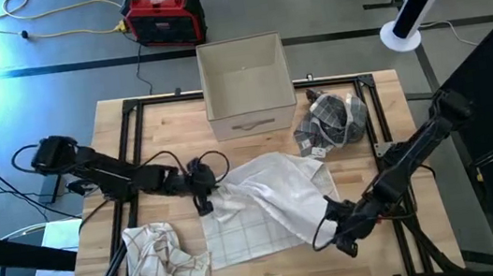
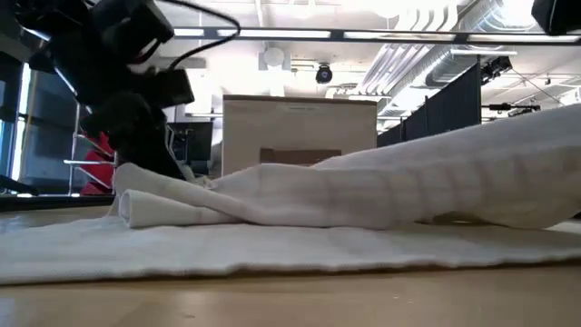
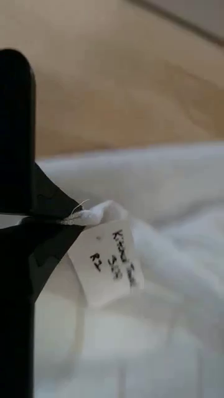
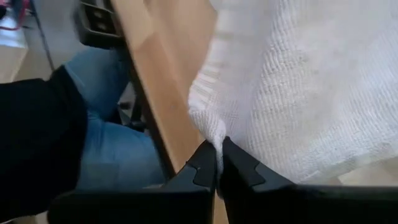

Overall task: Fold towel
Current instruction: Fold the white patterned towel

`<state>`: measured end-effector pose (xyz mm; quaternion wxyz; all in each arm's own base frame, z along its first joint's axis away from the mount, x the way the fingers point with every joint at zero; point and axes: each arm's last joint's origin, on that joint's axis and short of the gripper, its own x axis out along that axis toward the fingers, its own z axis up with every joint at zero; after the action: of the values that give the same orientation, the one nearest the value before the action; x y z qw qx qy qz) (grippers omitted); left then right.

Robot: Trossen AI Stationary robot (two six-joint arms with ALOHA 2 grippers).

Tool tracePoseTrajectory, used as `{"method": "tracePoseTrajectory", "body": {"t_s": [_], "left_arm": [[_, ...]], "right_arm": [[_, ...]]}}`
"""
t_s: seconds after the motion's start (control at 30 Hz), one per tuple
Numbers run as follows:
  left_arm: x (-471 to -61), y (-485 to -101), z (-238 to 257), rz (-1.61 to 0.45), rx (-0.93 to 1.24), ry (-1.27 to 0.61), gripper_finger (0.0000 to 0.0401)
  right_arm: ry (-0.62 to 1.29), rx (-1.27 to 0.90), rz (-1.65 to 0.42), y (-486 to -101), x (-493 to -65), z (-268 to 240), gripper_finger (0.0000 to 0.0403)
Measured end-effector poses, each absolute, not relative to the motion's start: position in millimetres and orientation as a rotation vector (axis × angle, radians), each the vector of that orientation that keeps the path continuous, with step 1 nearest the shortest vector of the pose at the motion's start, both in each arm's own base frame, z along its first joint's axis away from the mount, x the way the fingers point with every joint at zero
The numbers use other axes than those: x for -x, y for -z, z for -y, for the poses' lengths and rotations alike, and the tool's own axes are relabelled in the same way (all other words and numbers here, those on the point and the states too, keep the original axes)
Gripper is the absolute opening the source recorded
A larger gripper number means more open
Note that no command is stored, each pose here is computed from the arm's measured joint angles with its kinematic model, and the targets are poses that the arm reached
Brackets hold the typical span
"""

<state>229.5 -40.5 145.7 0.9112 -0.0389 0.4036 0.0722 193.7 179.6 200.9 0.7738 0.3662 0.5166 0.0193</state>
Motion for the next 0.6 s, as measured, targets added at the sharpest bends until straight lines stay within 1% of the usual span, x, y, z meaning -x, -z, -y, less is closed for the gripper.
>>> {"method": "tracePoseTrajectory", "body": {"t_s": [0.27, 0.37, 0.6], "left_arm": [[-226.9, -152.6, 58.6, -0.788, 0.113, -0.064, 0.0], [-225.3, -152.9, 66.7, -0.798, 0.163, -0.006, 0.0], [-220.1, -158.7, 97.8, -0.783, 0.288, 0.213, 0.0]], "right_arm": [[-0.178, -0.7, -0.938, -245.8, -202.5, -200.0, 0.0], [-0.182, -0.661, -0.888, -259.2, -198.1, -209.7, 0.0], [-0.236, -0.672, -0.908, -264.9, -193.1, -245.4, 0.0]]}}
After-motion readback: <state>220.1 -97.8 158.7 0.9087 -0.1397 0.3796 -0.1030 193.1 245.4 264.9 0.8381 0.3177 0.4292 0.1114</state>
